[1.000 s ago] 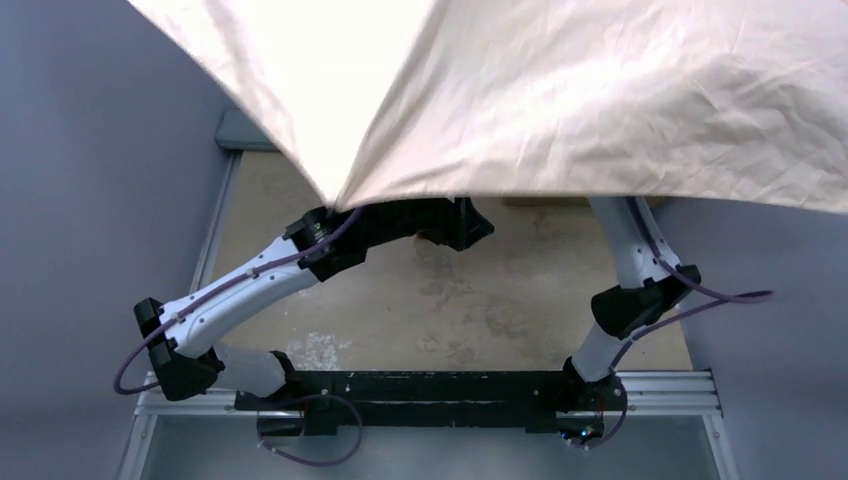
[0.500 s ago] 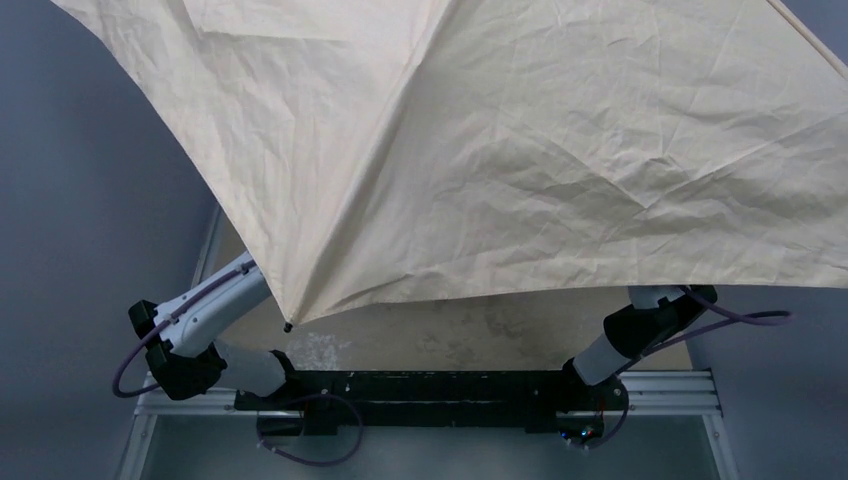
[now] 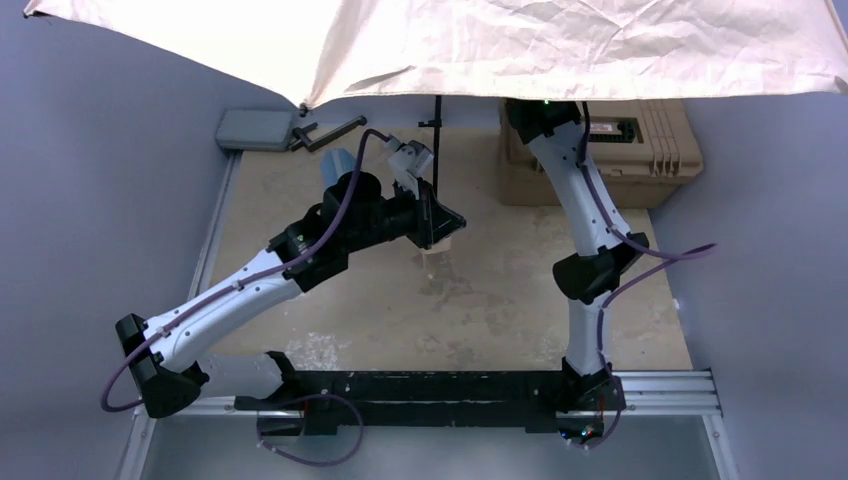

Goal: Open the umbrella

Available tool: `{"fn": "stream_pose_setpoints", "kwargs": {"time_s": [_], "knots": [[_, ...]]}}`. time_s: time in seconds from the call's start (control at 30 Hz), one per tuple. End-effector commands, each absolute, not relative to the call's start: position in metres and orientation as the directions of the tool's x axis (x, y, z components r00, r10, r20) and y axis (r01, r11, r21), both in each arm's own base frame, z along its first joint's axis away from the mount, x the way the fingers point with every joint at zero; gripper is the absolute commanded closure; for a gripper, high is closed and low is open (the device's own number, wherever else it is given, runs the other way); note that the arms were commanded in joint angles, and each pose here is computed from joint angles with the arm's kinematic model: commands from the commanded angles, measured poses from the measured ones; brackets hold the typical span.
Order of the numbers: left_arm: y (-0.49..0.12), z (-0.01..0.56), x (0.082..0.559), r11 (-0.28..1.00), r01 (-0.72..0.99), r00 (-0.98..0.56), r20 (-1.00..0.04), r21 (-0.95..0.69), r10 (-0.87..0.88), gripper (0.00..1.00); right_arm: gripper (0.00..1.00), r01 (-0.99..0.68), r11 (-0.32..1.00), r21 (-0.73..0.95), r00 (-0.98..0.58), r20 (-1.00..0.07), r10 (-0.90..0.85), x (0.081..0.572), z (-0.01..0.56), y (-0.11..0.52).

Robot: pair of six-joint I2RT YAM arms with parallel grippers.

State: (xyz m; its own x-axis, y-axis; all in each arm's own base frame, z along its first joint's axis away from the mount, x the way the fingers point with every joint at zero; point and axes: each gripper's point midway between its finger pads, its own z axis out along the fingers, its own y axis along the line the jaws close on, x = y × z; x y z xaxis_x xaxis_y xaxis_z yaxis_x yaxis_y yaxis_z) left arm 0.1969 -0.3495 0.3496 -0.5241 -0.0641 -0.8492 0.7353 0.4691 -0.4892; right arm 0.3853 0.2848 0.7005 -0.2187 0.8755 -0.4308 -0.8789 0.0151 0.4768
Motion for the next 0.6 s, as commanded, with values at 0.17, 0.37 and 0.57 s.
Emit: {"fn": "stream_pose_setpoints", "kwargs": {"time_s": [0.17,0.37,0.57], "knots": [[-0.333,0.188,0.115,0.496,0.715,-0.696,-0.560,-0.493,0.449,1.00,0.88,-0.957,0.033,0.287,0.061,0.089,0.994,0.322,0.807,0.109],[-0.328,0.137,0.084,0.496,0.722,-0.691,-0.463,-0.482,0.556,1.00,0.84,-0.959,0.019,0.284,0.057,0.125,0.991,0.326,0.807,0.094],[-0.334,0.143,0.083,0.491,0.740,-0.673,-0.482,-0.460,0.561,1.00,1.00,-0.960,0.036,0.277,0.049,0.039,0.998,0.325,0.803,0.107]]}}
